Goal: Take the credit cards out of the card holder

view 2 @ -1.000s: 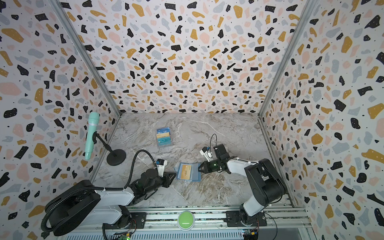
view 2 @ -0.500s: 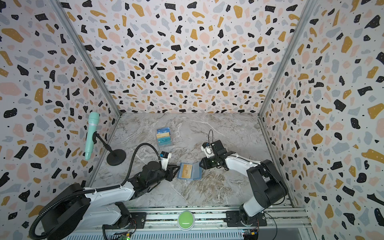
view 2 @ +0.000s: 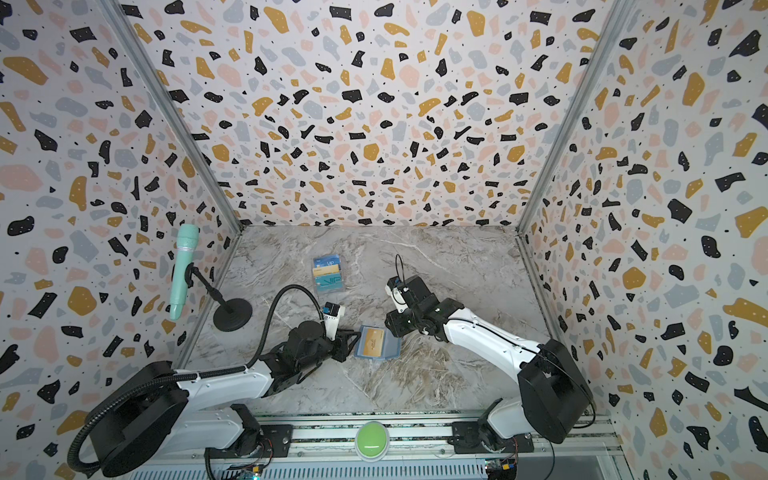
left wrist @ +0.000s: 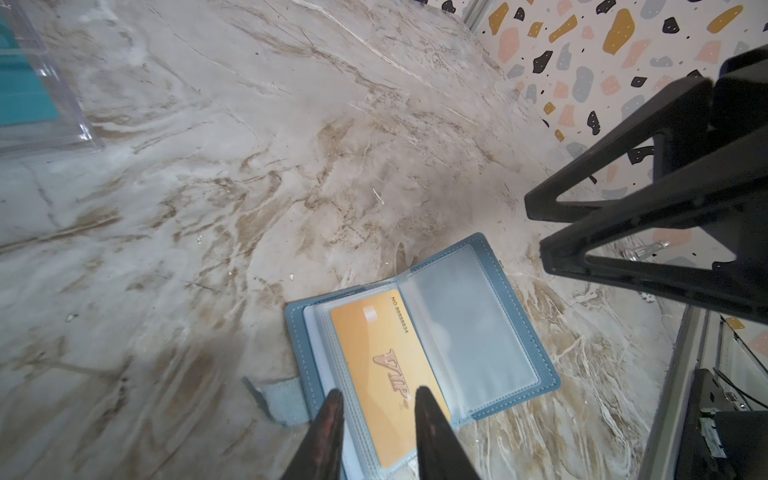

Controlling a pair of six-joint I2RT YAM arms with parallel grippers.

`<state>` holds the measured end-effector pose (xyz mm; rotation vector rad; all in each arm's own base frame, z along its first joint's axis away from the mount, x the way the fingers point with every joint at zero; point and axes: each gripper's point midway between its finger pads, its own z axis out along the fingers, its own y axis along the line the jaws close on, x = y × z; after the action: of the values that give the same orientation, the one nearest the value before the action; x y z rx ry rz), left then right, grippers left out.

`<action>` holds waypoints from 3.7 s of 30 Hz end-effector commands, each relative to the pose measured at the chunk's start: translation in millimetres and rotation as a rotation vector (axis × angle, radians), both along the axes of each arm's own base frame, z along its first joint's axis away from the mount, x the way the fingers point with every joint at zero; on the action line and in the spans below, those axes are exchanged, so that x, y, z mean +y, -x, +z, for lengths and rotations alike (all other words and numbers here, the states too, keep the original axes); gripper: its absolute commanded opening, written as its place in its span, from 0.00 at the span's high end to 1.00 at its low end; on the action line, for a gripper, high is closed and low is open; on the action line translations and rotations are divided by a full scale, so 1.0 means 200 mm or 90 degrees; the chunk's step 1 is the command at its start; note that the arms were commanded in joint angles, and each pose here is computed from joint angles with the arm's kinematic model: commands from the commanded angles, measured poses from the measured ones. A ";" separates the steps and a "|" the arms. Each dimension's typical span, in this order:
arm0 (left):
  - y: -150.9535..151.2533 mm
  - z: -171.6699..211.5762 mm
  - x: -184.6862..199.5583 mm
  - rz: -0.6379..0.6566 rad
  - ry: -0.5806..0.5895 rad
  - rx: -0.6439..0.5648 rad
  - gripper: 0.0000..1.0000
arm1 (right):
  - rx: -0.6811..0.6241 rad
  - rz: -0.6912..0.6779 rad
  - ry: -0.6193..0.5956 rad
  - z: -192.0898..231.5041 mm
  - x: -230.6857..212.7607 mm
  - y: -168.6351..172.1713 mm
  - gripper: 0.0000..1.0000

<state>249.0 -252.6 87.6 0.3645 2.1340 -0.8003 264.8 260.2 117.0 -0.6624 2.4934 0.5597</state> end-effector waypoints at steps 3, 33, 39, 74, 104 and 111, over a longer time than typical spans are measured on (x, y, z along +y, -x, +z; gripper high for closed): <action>-0.07 0.03 -0.01 0.017 -0.010 -0.030 0.67 | 0.071 -0.038 0.037 -0.17 -0.09 0.09 0.47; -0.03 -0.03 0.05 0.039 -0.029 0.014 0.69 | 0.057 0.053 0.066 -0.24 0.00 -0.14 0.57; -0.04 -0.07 -0.04 0.000 -0.023 0.028 0.72 | -0.023 0.043 0.089 -0.03 0.05 -0.10 0.55; 0.12 -0.34 0.01 0.033 -0.054 0.109 0.78 | 0.149 0.130 -0.072 -0.35 0.13 0.01 0.61; 0.14 -0.33 0.05 0.032 -0.071 0.107 0.80 | 0.304 0.225 -0.248 -0.35 0.29 0.18 0.55; 0.14 -0.32 0.03 0.028 -0.061 0.105 0.80 | 0.329 0.238 -0.288 -0.33 0.32 0.22 0.55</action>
<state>224.5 -246.5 27.3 0.2904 2.3304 -0.7261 227.9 320.0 46.5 -0.8838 2.5625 1.4727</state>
